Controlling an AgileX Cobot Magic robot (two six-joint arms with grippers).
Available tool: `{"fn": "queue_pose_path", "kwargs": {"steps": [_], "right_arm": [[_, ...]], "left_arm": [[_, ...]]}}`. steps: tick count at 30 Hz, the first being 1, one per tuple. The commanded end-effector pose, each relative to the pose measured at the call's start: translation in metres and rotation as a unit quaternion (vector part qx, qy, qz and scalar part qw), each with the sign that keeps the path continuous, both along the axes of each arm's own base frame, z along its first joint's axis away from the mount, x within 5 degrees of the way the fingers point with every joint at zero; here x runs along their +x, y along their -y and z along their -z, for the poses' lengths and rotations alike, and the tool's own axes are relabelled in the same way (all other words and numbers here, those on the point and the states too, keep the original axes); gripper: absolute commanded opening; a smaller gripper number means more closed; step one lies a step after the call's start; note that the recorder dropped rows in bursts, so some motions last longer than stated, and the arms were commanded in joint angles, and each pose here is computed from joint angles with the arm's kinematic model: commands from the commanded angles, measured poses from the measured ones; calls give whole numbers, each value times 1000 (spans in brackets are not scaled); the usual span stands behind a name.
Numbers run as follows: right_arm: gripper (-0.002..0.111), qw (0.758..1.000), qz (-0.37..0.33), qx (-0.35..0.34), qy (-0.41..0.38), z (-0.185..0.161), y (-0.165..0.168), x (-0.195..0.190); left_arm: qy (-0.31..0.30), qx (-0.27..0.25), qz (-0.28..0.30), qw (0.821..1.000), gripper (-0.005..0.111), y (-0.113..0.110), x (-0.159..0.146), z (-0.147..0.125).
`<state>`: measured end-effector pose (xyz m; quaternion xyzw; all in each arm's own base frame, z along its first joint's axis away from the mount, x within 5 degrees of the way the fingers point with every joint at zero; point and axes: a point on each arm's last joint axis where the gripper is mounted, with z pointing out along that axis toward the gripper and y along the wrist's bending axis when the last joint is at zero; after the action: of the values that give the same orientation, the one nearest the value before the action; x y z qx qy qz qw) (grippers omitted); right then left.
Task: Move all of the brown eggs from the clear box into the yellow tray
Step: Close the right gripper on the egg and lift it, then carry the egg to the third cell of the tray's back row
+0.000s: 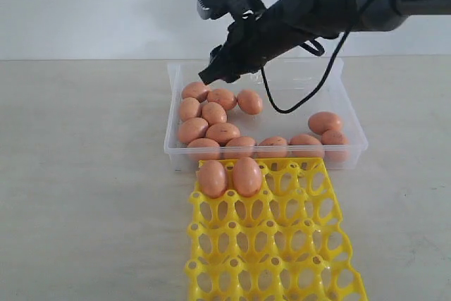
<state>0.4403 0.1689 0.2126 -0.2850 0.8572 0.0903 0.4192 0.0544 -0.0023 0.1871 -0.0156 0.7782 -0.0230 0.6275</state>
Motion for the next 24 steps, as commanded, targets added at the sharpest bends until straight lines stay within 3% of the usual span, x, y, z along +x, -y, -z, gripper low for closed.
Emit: {"fn": "queue_pose_path", "kwargs": {"steps": [1,2,6,8,10,14,18,21,24], "right_arm": [[0,963,212,104,132,-30,43,-27],[0,940,268,116,178,-34,59,-40],[0,852,384,159,319,-50,94,-71],[0,801,416,176,393,-61,106,-82],[0,773,406,185,451,-77,108,-88],[0,808,275,198,482,-105,80,-99],[0,846,178,240,442,-123,48,-123],[0,856,143,266,420,-110,36,-149],[0,875,135,291,363,-72,34,-175]], "left_arm": [[6,4,1,1000,4,0,0,0],[6,4,1,1000,4,0,0,0],[6,4,1,1000,4,0,0,0],[6,4,1,1000,4,0,0,0],[6,4,1,1000,4,0,0,0],[6,4,1,1000,4,0,0,0],[6,4,1,1000,4,0,0,0],[6,4,1,1000,4,0,0,0],[6,4,1,1000,4,0,0,0]]}}
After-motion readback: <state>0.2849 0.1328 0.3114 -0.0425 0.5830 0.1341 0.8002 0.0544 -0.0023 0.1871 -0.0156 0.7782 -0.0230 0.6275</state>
